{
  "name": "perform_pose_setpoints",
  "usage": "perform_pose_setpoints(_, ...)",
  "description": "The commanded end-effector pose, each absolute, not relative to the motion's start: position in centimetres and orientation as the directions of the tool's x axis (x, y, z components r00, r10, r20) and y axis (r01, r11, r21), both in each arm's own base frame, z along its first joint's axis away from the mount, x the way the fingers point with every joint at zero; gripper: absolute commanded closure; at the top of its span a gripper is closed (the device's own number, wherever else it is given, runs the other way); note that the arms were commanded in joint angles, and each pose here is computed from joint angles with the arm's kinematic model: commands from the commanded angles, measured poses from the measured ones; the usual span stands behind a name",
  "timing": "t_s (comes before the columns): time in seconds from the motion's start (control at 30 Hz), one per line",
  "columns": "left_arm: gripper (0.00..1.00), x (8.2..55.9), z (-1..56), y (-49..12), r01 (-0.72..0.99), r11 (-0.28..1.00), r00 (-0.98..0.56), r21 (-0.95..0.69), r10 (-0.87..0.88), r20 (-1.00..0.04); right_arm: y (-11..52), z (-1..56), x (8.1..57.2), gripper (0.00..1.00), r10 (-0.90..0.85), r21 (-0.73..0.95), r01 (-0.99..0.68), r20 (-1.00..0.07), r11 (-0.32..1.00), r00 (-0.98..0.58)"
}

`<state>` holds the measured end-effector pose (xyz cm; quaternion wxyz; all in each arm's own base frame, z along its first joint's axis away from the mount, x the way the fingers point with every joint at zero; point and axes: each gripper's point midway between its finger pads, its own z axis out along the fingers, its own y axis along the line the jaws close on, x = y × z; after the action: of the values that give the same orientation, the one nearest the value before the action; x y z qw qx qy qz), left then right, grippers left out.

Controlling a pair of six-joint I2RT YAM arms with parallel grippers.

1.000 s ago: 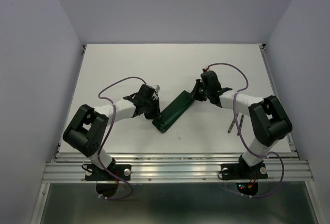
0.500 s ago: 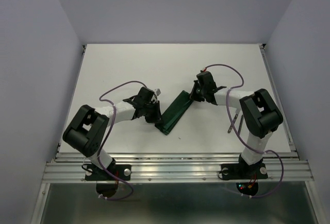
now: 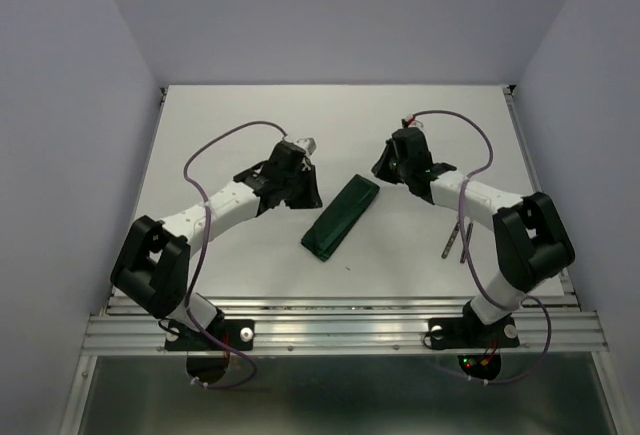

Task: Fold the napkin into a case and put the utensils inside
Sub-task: Smooth out the smaller rectangle-folded napkin at the center of the board, then pick up the top corner of the smaller rectangle folded napkin from the center of the board.

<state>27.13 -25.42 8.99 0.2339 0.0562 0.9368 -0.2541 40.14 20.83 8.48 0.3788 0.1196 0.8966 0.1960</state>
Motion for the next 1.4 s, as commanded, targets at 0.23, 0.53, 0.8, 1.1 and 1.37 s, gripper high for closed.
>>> perform_pose_setpoints(0.23, 0.68, 34.4, 14.6, -28.3, 0.239, 0.955, -0.717, -0.175, 0.053, -0.695, 14.6, 11.3, 40.6, 0.85, 0.470, 0.451, 0.180, -0.689, 0.874, -0.552)
perform_pose_setpoints(0.53, 0.55, 35.0, 12.3, -34.7, 0.309, 0.951, -0.699, -0.019, 0.214, -0.682, 8.1, 8.3, 37.6, 0.84, 0.547, 0.442, 0.323, -0.646, 0.837, -0.533)
perform_pose_setpoints(0.8, 0.40, 35.1, 10.2, -38.8, 0.387, 0.922, -0.692, -0.008, 0.284, -0.663, 5.2, 7.9, 35.9, 0.82, 0.580, 0.452, 0.363, -0.635, 0.815, -0.510)
perform_pose_setpoints(1.1, 0.42, 36.0, 8.9, -41.0, 0.432, 0.901, -0.664, 0.030, 0.340, -0.666, 5.6, 7.9, 35.8, 0.82, 0.584, 0.467, 0.351, -0.622, 0.812, -0.522)
perform_pose_setpoints(1.37, 0.52, 35.7, 7.1, -41.0, 0.445, 0.894, -0.675, 0.049, 0.371, -0.638, 5.7, 7.9, 35.9, 0.82, 0.583, 0.469, 0.349, -0.621, 0.812, -0.524)
